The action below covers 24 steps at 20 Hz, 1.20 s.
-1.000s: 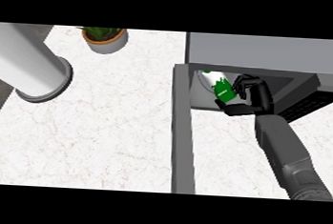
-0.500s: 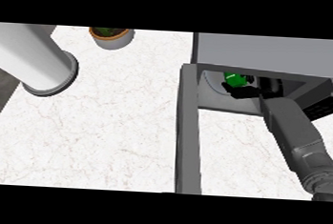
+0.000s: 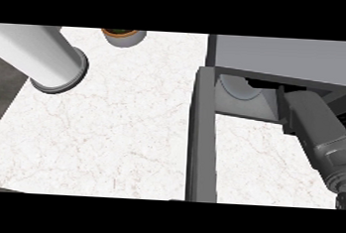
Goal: Pick up the milk, place it into the microwave and close the microwave
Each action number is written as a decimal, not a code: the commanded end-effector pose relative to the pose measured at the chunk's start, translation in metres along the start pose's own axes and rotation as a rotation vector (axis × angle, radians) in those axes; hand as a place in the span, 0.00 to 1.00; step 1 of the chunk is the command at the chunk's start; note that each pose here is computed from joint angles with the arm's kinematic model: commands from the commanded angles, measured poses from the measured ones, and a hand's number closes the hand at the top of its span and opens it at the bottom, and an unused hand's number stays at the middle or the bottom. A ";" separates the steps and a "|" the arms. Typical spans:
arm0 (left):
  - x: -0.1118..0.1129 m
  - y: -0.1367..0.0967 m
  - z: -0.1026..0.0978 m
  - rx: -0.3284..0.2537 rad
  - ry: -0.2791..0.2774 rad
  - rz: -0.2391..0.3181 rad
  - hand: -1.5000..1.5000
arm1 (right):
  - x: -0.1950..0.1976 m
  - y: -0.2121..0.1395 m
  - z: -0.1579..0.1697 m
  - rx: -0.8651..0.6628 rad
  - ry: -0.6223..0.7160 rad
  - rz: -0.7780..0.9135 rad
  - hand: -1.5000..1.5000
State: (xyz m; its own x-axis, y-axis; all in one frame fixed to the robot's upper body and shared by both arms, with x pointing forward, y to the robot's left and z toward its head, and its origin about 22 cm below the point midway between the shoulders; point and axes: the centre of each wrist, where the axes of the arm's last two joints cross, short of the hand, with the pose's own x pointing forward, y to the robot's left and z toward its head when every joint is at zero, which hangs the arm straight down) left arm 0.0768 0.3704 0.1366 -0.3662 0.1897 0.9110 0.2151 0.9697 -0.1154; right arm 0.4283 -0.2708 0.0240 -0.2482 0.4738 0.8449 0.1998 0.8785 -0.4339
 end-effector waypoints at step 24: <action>0.000 0.009 -0.024 -0.046 -0.005 -0.047 0.00 | 0.009 -0.043 -0.020 -0.176 0.015 0.085 1.00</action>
State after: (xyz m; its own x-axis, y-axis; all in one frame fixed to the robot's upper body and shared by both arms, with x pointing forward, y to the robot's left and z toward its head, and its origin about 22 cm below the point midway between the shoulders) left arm 0.0974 0.3759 0.1436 -0.3702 0.1625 0.9146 0.2429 0.9673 -0.0735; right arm 0.4299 -0.2941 0.0365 -0.1866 0.5038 0.8434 0.3690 0.8316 -0.4151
